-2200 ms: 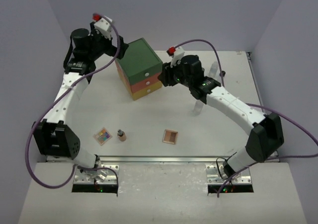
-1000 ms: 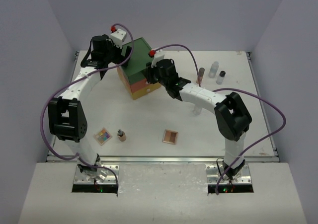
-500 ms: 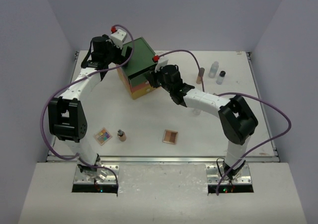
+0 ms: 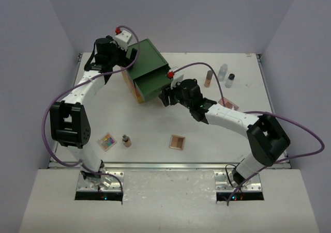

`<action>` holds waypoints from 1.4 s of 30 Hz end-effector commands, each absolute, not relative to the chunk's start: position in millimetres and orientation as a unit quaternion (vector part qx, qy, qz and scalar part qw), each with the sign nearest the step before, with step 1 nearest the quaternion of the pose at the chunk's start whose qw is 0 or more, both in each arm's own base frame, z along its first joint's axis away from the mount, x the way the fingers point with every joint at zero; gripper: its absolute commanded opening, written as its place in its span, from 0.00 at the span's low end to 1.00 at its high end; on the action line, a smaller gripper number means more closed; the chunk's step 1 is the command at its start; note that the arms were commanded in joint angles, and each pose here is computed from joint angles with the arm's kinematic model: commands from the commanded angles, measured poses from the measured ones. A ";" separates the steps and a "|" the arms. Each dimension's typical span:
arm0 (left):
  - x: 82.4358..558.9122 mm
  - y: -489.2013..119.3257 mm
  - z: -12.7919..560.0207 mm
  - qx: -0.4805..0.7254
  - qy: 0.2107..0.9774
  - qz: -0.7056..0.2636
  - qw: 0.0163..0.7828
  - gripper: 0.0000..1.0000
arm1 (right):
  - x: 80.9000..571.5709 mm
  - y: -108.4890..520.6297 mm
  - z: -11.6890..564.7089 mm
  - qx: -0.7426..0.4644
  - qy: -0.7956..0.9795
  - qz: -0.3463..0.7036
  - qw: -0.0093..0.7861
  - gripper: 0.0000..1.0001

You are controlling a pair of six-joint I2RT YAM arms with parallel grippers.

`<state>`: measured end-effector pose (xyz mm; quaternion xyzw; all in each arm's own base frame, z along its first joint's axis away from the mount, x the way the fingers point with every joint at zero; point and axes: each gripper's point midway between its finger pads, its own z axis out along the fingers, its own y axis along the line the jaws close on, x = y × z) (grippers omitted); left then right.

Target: Organize the makeup

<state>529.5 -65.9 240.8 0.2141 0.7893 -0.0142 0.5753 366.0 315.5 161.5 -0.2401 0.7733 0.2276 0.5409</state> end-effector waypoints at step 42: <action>408.6 -28.2 309.5 0.155 0.741 0.055 0.651 1.00 | 241.4 227.3 66.6 0.121 0.917 0.082 0.371 0.99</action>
